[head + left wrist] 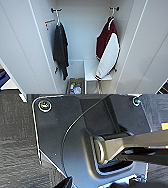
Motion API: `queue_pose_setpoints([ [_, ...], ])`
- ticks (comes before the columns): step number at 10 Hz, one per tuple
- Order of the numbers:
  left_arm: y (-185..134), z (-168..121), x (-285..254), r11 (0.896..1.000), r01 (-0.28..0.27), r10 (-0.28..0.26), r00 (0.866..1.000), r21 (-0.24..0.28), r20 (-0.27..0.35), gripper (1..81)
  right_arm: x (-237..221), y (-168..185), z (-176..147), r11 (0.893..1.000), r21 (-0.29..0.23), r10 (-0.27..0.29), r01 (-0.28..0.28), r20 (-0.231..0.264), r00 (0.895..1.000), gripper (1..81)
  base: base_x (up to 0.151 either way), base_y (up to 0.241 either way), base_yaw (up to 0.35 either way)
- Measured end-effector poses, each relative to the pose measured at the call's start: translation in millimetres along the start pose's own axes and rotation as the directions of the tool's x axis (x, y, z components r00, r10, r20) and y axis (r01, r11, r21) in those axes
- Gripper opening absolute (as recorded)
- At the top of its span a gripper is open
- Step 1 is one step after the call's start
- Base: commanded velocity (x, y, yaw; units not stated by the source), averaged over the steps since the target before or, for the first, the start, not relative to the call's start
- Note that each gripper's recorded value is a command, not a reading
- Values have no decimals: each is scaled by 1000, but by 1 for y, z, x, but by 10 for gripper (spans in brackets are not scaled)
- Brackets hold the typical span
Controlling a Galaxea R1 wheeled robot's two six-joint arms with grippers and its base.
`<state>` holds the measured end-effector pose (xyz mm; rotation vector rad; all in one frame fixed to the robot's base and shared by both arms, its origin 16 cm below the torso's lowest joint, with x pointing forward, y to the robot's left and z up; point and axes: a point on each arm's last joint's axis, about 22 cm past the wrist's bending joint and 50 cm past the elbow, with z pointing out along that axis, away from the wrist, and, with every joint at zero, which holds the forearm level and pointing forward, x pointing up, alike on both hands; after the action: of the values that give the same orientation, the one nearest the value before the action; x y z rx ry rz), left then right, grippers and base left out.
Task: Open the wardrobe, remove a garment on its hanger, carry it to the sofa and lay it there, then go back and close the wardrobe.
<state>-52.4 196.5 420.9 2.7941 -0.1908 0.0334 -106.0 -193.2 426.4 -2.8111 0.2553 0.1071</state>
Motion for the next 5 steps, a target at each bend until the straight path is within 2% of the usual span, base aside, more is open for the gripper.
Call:
queue_pose_setpoints([
  [1,-3,-1,0,1000,-1,1,1000,3,1,811,5,1,0,999,-3,52,-52,-21,998,811,0,0,0],
  [2,-4,-1,0,1000,-1,1,1000,5,0,811,10,2,0,997,-9,76,-76,-45,996,811,0,0,0],
  [5,-15,-4,0,1000,-3,3,1000,18,1,811,13,-11,5,997,-4,77,-77,-59,995,811,0,0,0],
])
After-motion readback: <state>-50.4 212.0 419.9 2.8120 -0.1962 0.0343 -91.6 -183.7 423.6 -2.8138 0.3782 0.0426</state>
